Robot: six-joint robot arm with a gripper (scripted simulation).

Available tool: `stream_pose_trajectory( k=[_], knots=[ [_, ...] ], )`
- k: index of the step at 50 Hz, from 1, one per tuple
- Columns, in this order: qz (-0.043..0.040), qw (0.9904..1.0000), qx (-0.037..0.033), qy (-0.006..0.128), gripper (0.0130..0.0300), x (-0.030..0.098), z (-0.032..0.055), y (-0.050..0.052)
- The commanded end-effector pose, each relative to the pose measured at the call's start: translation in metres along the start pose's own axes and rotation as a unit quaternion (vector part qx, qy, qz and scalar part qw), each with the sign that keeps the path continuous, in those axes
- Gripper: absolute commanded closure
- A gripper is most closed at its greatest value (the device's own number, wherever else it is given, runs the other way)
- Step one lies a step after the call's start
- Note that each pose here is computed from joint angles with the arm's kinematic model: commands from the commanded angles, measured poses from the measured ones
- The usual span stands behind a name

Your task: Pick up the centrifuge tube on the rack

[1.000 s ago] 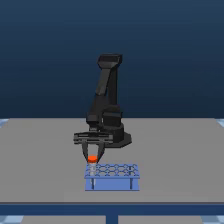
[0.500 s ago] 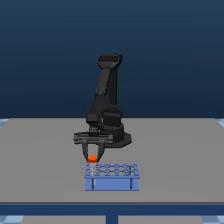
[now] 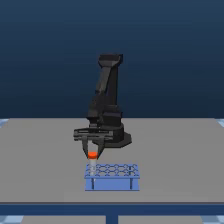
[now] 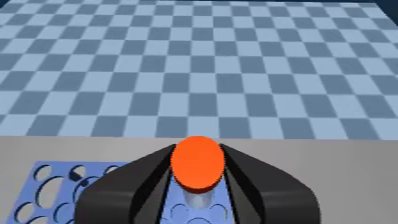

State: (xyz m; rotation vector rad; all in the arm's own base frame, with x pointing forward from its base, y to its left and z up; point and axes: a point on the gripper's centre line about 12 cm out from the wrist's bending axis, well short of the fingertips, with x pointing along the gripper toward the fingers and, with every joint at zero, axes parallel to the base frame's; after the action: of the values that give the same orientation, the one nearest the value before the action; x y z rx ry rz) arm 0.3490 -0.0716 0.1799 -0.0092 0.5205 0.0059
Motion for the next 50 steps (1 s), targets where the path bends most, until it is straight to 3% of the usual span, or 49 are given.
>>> stream_pose_trajectory(
  k=[1,50],
  knots=[
    [-0.0021,0.99998,0.0052,0.002,0.0300,-0.002,0.0031,-0.001],
    [-0.0021,0.99998,0.0052,0.002,0.0300,-0.027,0.0473,-0.001]
  ],
)
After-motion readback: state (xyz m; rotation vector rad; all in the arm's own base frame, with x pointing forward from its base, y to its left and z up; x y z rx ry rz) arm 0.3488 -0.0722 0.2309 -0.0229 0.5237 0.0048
